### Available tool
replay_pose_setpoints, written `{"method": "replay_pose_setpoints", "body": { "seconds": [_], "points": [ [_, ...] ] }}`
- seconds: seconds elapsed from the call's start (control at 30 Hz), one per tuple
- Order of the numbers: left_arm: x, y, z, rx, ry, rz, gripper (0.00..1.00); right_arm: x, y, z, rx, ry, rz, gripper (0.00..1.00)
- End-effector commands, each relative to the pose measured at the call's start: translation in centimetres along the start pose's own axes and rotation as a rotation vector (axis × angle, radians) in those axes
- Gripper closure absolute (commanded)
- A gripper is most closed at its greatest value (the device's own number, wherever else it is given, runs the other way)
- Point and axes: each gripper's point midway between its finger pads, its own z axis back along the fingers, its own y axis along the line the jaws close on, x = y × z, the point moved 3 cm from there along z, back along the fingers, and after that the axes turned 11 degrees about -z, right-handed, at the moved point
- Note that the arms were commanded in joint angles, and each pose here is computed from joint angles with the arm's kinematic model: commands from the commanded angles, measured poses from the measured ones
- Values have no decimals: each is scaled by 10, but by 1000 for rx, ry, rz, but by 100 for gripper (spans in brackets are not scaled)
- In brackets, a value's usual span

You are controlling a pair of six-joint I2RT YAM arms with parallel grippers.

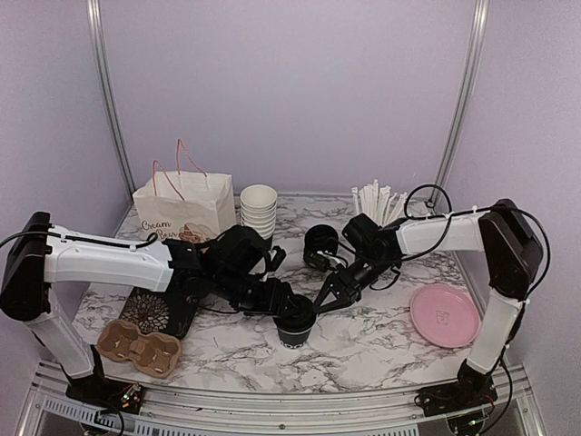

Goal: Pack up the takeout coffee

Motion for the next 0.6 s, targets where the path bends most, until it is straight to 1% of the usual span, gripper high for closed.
{"method": "replay_pose_setpoints", "body": {
  "seconds": [0.0, 0.4, 0.43, 0.53, 0.57],
  "points": [
    [-41, 25, -32, 74, 124, 21, 38, 10, -15, -25, -192, 4, 137, 85],
    [-70, 50, -40, 131, 183, 36, 40, -3, -80, -36, -374, 33, 52, 89],
    [-72, 52, -40, 136, 183, 38, 40, -3, -81, -36, -373, 34, 58, 89],
    [-74, 55, -39, 138, 174, 43, 40, -5, -76, -42, -297, 40, 81, 90],
    [-75, 55, -39, 139, 173, 44, 40, -7, -78, -42, -302, 40, 82, 89]
  ]
}}
